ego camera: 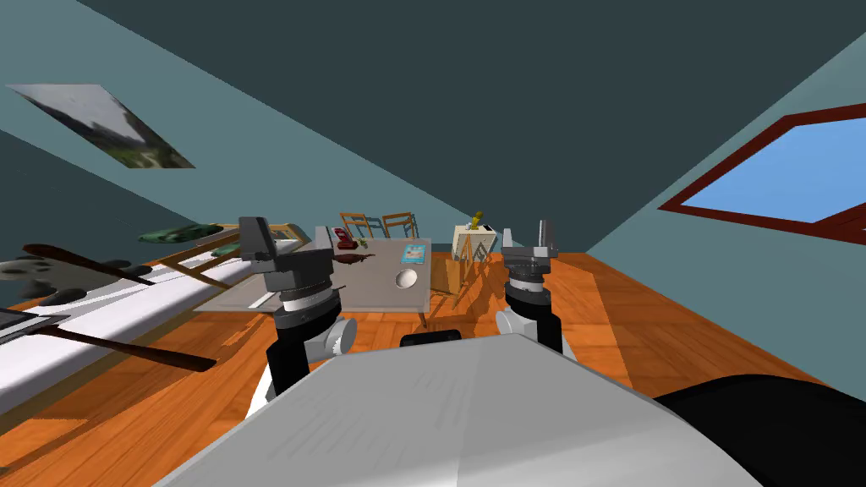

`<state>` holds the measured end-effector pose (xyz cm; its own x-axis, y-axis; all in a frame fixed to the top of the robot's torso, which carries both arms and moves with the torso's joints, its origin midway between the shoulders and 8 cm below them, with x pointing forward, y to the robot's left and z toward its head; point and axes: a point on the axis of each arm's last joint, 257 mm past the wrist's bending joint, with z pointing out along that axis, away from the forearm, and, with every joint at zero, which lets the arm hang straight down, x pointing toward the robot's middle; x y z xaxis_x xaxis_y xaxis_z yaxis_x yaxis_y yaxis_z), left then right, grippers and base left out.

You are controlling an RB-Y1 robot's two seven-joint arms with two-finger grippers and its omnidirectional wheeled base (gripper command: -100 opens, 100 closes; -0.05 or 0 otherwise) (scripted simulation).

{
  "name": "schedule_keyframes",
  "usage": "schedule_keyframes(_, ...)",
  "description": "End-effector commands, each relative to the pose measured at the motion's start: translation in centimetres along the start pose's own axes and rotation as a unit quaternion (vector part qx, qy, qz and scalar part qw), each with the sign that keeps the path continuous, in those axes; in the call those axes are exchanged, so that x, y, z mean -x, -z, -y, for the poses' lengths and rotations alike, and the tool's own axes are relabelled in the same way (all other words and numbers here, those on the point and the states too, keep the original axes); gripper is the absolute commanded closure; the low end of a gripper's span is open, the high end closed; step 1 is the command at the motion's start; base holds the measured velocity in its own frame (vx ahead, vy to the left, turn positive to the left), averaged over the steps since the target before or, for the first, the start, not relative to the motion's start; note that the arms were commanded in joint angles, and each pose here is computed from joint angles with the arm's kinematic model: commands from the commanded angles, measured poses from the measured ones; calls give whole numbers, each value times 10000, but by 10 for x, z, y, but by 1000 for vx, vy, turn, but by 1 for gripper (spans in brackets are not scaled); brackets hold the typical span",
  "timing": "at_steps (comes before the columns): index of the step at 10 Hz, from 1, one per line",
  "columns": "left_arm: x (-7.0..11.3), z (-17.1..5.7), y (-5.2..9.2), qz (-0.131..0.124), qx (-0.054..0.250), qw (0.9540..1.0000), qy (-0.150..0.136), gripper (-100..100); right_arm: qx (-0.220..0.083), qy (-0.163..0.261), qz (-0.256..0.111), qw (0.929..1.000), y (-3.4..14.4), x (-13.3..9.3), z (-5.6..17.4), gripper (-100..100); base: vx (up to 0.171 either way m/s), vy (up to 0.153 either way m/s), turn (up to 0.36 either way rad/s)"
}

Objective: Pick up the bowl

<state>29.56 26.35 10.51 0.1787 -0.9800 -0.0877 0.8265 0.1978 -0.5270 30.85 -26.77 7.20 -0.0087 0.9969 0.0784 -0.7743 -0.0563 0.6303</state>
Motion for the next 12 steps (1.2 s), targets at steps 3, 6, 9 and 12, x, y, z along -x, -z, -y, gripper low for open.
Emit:
schedule_keyframes(3,0,-15,8,-49,243,9994,240,-100,1,-1,0,10000,0,0,0,0,-29,9,-340)
schedule_keyframes(6,1,-31,17,-72,483,9979,414,-100,0,0,0,10000,0,0,0,0,-24,10,-142)
schedule_keyframes(9,3,-51,30,-101,816,9948,600,-100,0,0,0,10000,0,0,0,0,-27,13,-287)
schedule_keyframes(12,5,-63,39,-78,1025,9920,738,-100,0,0,0,10000,0,0,0,0,-20,12,-200)
